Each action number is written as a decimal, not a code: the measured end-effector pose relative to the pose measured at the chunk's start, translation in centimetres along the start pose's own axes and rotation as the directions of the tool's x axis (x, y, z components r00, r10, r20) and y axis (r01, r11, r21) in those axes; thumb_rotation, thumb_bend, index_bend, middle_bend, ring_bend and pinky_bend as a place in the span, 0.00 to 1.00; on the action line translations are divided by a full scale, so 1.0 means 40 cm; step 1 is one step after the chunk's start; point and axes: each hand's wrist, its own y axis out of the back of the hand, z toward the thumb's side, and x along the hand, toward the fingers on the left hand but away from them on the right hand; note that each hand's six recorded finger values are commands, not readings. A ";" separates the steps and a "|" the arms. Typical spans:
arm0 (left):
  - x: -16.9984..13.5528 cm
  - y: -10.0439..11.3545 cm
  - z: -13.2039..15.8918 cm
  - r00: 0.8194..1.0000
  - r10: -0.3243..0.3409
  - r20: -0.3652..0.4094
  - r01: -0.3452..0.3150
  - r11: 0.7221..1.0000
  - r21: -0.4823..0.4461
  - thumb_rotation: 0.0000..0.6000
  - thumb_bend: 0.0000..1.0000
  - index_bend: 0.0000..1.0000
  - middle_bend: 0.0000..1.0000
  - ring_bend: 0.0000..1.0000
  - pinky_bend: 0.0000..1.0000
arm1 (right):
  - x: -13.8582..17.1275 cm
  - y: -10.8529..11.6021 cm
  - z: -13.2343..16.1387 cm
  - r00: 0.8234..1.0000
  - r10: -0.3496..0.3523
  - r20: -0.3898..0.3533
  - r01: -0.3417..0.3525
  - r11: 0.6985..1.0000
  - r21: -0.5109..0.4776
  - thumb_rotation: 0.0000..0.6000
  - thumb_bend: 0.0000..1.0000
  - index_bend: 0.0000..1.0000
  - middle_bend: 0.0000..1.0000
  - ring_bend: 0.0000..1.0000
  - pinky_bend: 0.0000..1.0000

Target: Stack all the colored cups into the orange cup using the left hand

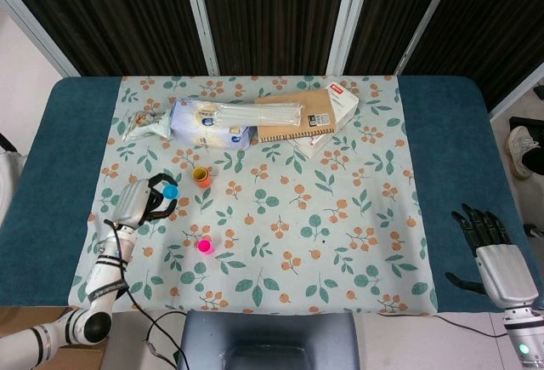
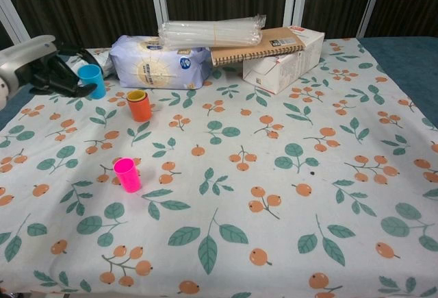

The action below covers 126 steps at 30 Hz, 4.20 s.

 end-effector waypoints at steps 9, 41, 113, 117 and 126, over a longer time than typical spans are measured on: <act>0.144 -0.057 0.048 0.998 0.004 -0.058 -0.001 0.998 0.060 1.00 0.39 0.59 1.00 1.00 1.00 | -0.007 0.005 -0.012 1.000 0.003 0.013 -0.002 1.000 -0.003 1.00 0.13 0.00 0.00 0.00 0.00; 0.160 -0.132 0.039 0.990 -0.102 -0.093 0.110 0.990 0.085 1.00 0.36 0.00 1.00 1.00 1.00 | -0.007 0.010 -0.015 1.000 -0.008 0.021 0.008 1.000 -0.010 1.00 0.13 0.00 0.00 0.00 0.00; -0.193 -0.297 -0.020 0.961 -0.273 -0.030 0.264 0.949 -0.172 1.00 0.52 0.64 1.00 1.00 1.00 | 0.026 0.011 0.004 0.998 0.024 -0.049 -0.024 1.000 -0.007 1.00 0.13 0.00 0.00 0.00 0.00; -0.162 -0.254 -0.001 0.976 -0.217 -0.011 0.212 0.959 -0.188 1.00 0.52 0.64 1.00 1.00 1.00 | 0.026 0.009 0.004 0.998 0.028 -0.048 -0.028 1.000 -0.008 1.00 0.13 0.00 0.00 0.00 0.00; 0.007 -0.130 0.048 1.000 -0.020 -0.009 0.017 0.968 -0.249 1.00 0.60 0.63 1.00 1.00 1.00 | 0.018 0.004 0.002 0.999 0.032 -0.035 -0.033 0.999 -0.002 1.00 0.13 0.00 0.00 0.00 0.00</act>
